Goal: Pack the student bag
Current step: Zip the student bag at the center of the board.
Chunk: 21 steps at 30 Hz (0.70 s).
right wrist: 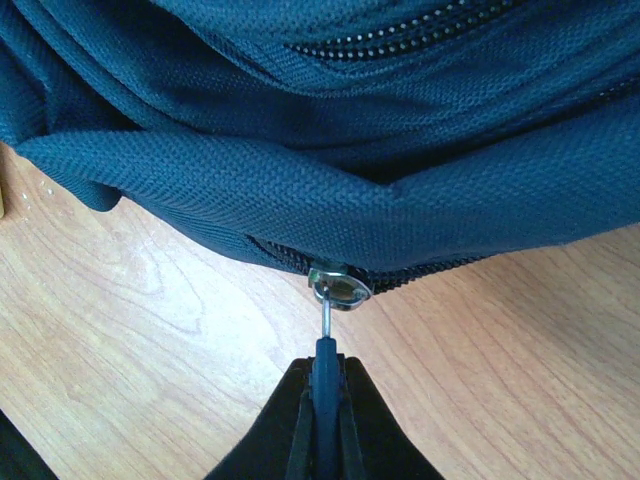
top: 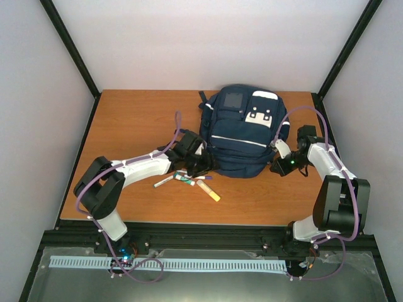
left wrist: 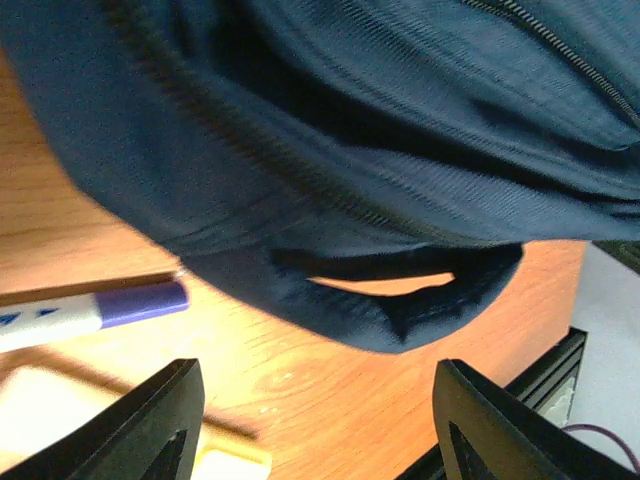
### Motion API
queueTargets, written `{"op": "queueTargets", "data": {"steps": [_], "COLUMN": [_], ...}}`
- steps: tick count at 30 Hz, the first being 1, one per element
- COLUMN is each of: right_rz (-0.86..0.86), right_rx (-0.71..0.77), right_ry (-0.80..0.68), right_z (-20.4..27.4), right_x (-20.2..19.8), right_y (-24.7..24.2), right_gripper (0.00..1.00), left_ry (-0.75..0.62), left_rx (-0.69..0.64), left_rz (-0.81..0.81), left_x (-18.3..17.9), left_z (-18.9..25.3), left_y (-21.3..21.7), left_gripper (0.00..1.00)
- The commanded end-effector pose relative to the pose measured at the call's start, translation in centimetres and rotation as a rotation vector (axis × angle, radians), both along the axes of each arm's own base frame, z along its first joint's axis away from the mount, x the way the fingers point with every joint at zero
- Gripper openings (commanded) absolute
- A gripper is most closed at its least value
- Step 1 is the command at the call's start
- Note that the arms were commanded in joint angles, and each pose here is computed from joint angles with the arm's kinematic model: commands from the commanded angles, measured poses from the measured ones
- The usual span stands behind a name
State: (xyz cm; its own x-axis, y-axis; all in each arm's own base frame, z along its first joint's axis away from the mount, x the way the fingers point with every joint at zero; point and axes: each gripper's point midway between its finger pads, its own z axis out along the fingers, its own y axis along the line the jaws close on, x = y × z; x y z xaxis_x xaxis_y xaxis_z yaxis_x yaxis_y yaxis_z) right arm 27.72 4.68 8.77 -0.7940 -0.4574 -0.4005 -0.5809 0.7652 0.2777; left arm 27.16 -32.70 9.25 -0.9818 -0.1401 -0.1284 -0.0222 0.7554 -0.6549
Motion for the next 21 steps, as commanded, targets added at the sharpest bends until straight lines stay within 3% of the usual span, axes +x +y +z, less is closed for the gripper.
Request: {"op": "queueTargets", "data": {"steps": [1, 10, 16, 21], "right_rz": [0.011, 0.012, 0.014, 0.016], "right_rx": [0.054, 0.073, 0.082, 0.092], "right_ry": [0.001, 0.001, 0.011, 0.019], "right_z": [0.3, 0.8, 0.6, 0.6], "right_x": [-0.1, 0.1, 0.1, 0.1], "right_y": [1.1, 1.3, 1.4, 1.6], "right_gripper": [0.03, 0.03, 0.03, 0.03], "left_ry": [-0.024, 0.014, 0.036, 0.074], "left_rx": [-0.088, -0.103, -0.087, -0.075], "left_rz": [-0.006, -0.065, -0.124, -0.139], "left_x": [1.2, 0.7, -0.7, -1.1], "left_z": [1.6, 0.7, -0.3, -1.6], "left_y": [-3.4, -7.4, -9.4, -9.8], "left_gripper": [0.65, 0.57, 0.57, 0.47]}}
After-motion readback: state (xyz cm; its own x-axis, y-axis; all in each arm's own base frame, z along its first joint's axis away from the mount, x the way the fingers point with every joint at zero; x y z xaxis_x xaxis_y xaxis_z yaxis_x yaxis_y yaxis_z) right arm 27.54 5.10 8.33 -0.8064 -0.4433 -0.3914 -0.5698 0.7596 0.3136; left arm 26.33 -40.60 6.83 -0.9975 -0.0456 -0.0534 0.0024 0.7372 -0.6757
